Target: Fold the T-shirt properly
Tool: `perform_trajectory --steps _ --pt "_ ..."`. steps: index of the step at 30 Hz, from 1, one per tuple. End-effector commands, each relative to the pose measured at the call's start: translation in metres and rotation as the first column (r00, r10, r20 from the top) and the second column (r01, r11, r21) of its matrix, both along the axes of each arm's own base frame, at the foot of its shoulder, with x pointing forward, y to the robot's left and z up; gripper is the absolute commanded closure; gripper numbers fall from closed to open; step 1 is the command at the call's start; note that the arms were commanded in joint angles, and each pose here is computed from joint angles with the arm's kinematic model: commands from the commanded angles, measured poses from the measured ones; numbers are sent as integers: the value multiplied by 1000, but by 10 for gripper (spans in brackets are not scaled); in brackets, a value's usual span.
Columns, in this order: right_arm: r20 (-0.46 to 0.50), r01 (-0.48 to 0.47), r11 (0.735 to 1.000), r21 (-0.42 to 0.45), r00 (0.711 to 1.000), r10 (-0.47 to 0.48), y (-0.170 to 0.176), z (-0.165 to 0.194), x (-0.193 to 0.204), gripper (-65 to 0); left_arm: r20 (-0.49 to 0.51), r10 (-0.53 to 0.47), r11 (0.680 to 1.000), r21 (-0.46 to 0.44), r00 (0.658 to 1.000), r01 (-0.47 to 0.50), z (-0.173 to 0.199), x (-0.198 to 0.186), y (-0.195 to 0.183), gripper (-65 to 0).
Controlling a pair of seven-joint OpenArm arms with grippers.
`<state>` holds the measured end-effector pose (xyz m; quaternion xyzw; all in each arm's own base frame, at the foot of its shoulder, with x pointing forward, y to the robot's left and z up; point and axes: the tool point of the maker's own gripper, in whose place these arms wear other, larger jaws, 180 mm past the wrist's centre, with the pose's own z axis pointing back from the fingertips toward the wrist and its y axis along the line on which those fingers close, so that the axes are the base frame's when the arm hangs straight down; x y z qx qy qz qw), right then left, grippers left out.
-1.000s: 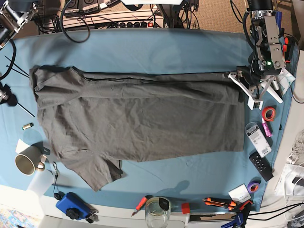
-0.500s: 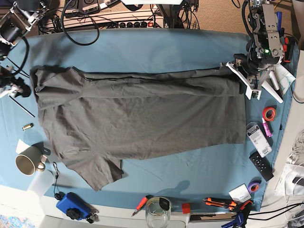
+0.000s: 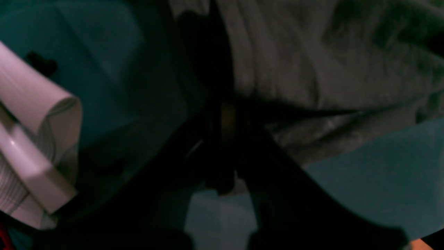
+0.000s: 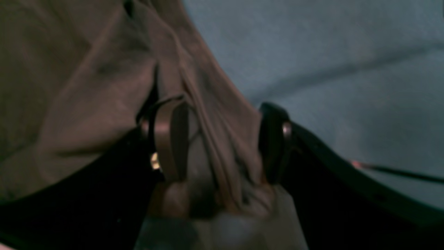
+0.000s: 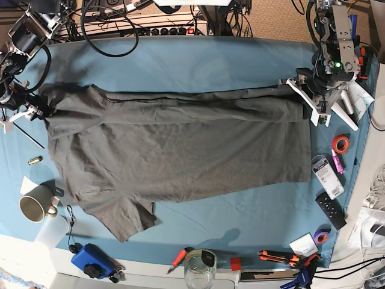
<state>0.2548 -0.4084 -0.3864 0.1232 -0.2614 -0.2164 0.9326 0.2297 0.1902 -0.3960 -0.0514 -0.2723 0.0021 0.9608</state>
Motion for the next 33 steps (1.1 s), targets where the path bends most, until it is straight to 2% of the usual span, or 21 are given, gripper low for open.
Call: perform_trajectory --steps 1,8,10,14,16,20,25,31,33 --pt "-47 -4 1000 14 999 5 2 -8 -7 -326 19 -7 1000 15 1000 7 6 4 4 0" --pt "-76 -22 997 74 997 28 11 -20 -16 -314 20 -7 1000 15 1000 7 6 4 4 0" --pt "-62 -24 996 91 998 30 14 -18 -14 -242 26 -6 1000 15 1000 6 7 5 4 0" --pt "-62 -25 996 89 998 30 12 -16 -14 -55 28 -7 1000 15 1000 6 7 5 4 0" --pt "-59 -26 996 85 998 32 11 -15 -13 -12 28 -6 1000 15 1000 6 7 5 4 0" --pt "-40 -34 997 73 999 37 6 -9 -11 0 33 -9 1000 16 999 9 7 6 3 0" --pt "-12 -32 997 67 999 33 -2 2 -8 0 50 -73 997 22 996 72 9 7 -2 0" --pt "-19 -34 997 64 999 36 -6 5 -10 0 48 -75 997 24 996 74 9 7 -2 0" --pt "5 -38 997 71 999 37 -6 10 -7 0 42 -76 997 26 996 75 8 6 -2 0"
